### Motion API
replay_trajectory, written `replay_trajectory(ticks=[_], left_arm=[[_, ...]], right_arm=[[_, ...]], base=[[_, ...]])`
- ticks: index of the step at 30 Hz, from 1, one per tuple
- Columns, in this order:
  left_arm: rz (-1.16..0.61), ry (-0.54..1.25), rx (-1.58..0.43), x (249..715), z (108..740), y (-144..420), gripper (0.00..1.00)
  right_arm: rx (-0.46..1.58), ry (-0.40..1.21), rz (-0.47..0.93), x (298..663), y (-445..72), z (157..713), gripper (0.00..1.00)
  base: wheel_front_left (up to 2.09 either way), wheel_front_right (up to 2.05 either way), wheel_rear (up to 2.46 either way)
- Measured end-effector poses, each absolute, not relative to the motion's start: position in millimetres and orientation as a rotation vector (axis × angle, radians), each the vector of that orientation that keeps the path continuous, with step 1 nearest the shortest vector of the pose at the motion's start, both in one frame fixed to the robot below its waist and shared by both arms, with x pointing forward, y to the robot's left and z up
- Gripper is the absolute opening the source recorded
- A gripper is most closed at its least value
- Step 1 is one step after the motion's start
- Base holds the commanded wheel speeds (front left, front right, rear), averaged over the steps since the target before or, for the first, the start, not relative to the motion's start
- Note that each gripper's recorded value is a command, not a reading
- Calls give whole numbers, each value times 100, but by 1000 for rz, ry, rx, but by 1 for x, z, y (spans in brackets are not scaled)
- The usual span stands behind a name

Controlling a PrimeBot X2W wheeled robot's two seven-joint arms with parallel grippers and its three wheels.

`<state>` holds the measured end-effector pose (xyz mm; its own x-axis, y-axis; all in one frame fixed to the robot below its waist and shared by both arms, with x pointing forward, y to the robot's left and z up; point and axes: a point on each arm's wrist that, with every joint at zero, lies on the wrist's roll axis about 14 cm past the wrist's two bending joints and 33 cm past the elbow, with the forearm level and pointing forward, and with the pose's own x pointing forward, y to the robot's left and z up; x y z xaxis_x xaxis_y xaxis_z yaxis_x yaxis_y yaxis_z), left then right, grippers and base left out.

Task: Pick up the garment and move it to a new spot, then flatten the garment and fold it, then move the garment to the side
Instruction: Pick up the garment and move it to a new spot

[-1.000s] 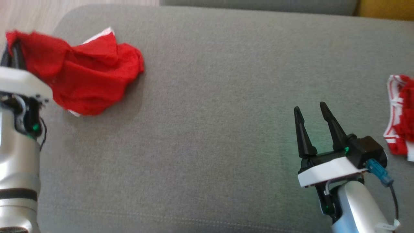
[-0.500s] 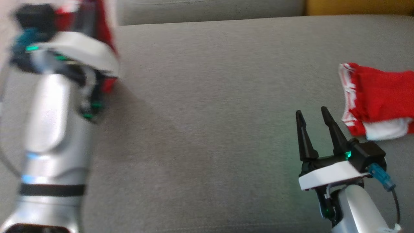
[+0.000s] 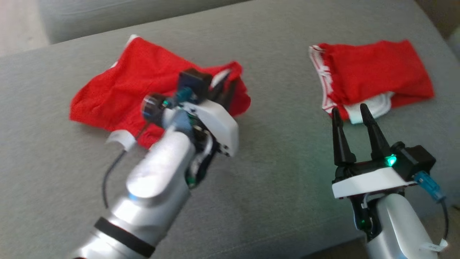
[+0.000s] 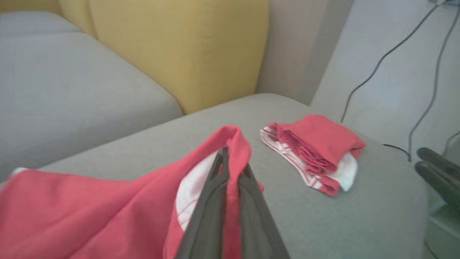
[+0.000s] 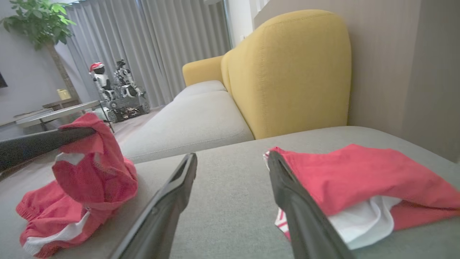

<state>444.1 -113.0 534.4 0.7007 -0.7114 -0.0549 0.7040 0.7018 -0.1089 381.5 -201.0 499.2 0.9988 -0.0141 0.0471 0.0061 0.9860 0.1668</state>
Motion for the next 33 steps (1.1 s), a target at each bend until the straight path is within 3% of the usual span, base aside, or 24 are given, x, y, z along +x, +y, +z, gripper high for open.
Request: replay_trajectory(ticks=[5,11,20,27,33], left_arm=[[-869,142,-116,423,518,-144,100],[-746,66,-178,449,536,-119,100],[-454,38,-175,473,528,-2,100],[-249,116,-215,422,483,93,100],[-123,166,-288,376,456,130,100]], right_arm=[[166,-30,-54,374,-214,493,100],[174,-30,-31,379,-207,492,100],[153,-14,81,389,-169,488,100],[154,32,170,384,-138,475,100],[153,52,205,380,-126,471,100]], base=[[0,0,0],[0,0,0],[0,0,0],[0,0,0],[0,0,0]])
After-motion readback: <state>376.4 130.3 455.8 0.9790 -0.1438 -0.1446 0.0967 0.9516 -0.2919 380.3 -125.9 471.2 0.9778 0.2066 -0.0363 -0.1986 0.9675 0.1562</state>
